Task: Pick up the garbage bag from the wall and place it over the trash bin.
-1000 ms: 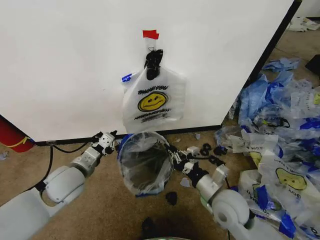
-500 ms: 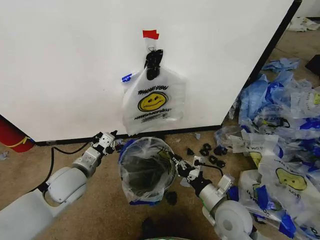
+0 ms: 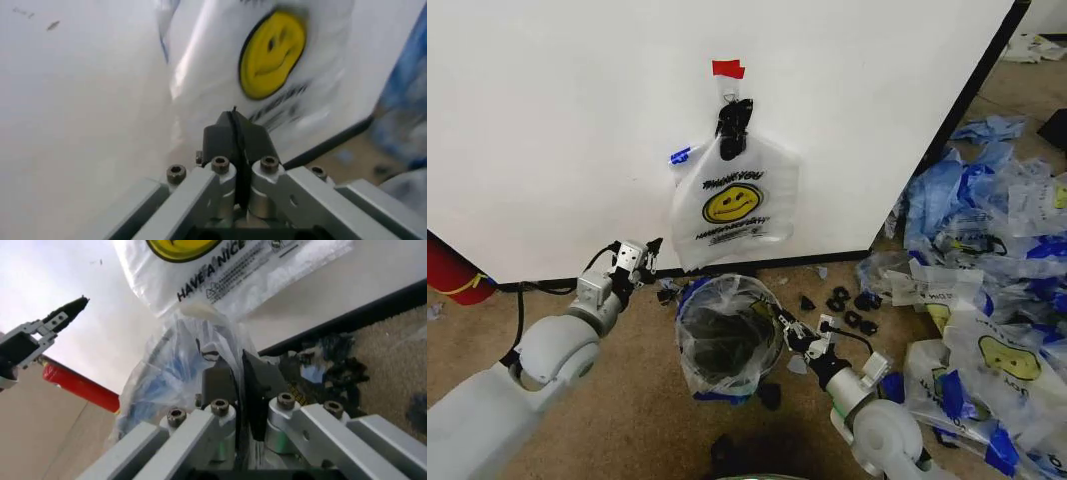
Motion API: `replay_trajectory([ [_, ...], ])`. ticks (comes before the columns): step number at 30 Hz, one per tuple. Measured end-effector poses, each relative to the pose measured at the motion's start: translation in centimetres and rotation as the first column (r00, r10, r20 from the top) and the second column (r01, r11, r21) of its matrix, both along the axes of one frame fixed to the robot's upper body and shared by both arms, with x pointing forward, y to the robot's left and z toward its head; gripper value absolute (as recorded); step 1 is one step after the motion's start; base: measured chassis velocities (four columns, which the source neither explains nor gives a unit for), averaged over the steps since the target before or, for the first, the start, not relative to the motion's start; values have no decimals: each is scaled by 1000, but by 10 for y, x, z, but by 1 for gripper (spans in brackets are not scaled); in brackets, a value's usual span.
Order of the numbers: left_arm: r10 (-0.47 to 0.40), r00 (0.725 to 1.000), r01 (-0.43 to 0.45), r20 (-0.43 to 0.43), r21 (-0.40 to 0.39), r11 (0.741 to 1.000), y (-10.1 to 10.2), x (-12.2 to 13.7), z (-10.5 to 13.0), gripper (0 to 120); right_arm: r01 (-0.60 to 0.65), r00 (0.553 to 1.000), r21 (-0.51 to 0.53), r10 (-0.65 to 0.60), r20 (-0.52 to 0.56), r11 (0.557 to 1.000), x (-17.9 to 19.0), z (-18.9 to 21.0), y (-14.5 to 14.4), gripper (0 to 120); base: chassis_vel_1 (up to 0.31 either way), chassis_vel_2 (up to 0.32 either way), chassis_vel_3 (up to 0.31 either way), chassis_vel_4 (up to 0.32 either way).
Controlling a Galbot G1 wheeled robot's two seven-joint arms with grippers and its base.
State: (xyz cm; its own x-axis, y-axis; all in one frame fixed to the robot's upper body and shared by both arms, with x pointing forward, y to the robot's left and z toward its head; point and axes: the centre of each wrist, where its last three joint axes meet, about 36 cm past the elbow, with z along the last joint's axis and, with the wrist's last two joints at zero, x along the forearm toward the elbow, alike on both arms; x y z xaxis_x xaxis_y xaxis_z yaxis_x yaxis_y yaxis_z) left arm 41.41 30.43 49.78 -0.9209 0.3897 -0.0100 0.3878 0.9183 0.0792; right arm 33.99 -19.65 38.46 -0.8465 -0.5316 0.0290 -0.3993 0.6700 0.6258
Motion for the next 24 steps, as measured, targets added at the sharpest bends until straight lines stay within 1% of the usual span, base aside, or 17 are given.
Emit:
replay_trajectory([
  [2,-3,1000,4,13,-85,996,6,-2,-11,0,-6,1000,-4,6,14,1000,1,0,-1,0,0,0,0,0],
  [3,-3,1000,4,13,-85,996,6,-2,-11,0,-6,1000,-4,6,14,1000,1,0,-1,0,0,0,0,0],
  [5,13,998,-5,55,-142,990,14,-2,-26,0,-12,1000,-8,12,24,1000,3,-1,-1,0,0,0,0,0],
  [9,78,992,-59,99,-184,981,26,-5,-48,0,-20,999,-20,21,43,1000,7,-3,-1,0,0,0,0,0],
  [11,90,990,-68,106,-193,979,27,-5,-51,0,-20,999,-21,21,45,1000,7,-4,-1,0,0,0,0,0],
  [15,157,979,-125,130,-228,966,32,-8,-62,0,-27,998,-35,29,58,999,10,-6,1,0,0,0,0,0],
  [16,166,977,-133,130,-233,963,33,-9,-65,1,-29,998,-35,31,61,999,10,-6,1,0,0,0,0,0],
  [17,172,976,-138,131,-235,962,32,-11,-67,7,-29,998,-35,32,63,999,10,-6,1,0,0,0,0,0],
  [20,178,975,-144,131,-237,961,32,-12,-69,10,-31,997,-35,33,64,999,10,-7,1,0,0,0,0,0],
  [21,190,973,-154,132,-245,957,31,-17,-75,18,-32,997,-31,34,64,999,10,-7,1,0,0,0,0,0],
  [24,202,971,-164,127,-261,951,28,-21,-79,30,-29,998,-4,30,55,1000,10,-8,2,0,0,0,0,0],
])
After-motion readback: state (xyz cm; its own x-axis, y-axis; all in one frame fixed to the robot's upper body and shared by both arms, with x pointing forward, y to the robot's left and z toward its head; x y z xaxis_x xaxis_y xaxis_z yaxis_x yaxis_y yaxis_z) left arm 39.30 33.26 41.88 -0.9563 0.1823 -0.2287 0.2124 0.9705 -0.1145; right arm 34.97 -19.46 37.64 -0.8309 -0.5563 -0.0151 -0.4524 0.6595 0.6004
